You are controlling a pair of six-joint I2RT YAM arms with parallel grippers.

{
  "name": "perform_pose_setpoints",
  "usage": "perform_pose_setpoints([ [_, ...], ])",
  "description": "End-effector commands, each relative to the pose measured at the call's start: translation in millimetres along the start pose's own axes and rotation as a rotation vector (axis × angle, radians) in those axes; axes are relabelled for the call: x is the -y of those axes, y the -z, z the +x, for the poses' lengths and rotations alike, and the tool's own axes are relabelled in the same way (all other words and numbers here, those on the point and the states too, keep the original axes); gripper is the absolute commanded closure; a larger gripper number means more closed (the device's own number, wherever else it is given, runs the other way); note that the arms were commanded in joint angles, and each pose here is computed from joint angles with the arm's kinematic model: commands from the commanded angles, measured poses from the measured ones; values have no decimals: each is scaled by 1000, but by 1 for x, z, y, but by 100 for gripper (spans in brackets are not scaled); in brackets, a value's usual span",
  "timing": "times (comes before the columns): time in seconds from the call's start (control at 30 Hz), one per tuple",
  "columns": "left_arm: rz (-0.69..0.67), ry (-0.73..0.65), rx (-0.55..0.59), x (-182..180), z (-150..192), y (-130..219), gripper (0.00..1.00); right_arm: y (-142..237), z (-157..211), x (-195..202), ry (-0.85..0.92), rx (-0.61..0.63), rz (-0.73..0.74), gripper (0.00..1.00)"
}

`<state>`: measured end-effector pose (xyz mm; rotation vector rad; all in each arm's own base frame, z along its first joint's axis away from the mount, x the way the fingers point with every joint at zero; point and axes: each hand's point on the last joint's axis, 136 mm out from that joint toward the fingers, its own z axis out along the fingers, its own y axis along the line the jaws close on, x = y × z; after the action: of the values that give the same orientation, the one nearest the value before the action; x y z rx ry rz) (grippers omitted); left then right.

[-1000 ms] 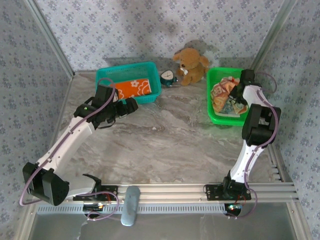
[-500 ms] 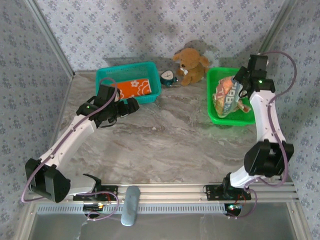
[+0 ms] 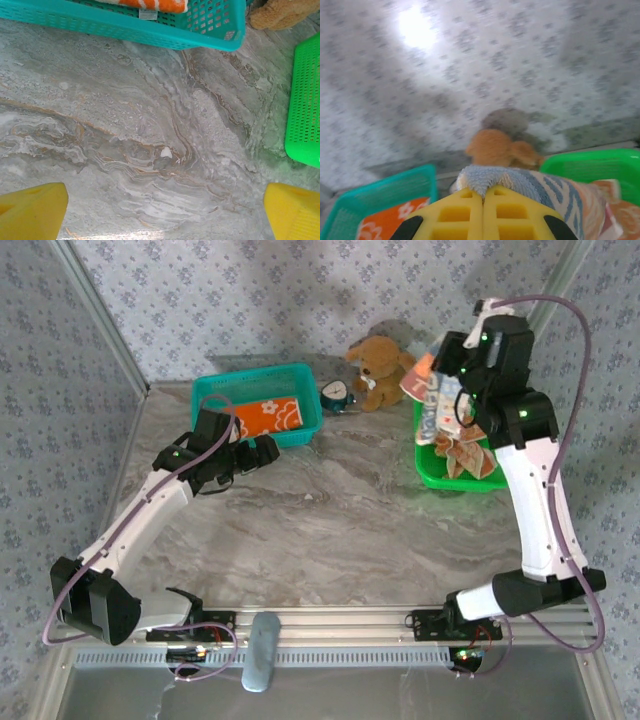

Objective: Fold and stack the towels

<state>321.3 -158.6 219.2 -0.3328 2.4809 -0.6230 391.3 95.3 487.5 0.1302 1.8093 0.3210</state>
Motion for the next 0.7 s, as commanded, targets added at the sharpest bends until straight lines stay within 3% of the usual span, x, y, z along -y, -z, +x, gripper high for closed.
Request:
perform_pose_setpoints([
  [0.0,11,-13,22,-3,-2,10,1,9,27,-39,-23,-90,-93,100],
  [0.13,-2,-2,31,-11,-2,14,1,7,78,-77,-116,-209,-199,100],
  [0.27,-11,4,27,-15,-1,14,1,-15,132,-86,-162,-316,-216,100],
  [0.57,-26,21,-29,-23,13,-1,1,-112,227,-30,-150,-497,-111,99],
  [0.6,-30,21,-37,-24,16,-4,1,-123,239,-20,-140,-524,-89,93],
  [0.67,-36,16,-47,-26,20,-9,1,-138,256,-4,-117,-575,-60,54],
])
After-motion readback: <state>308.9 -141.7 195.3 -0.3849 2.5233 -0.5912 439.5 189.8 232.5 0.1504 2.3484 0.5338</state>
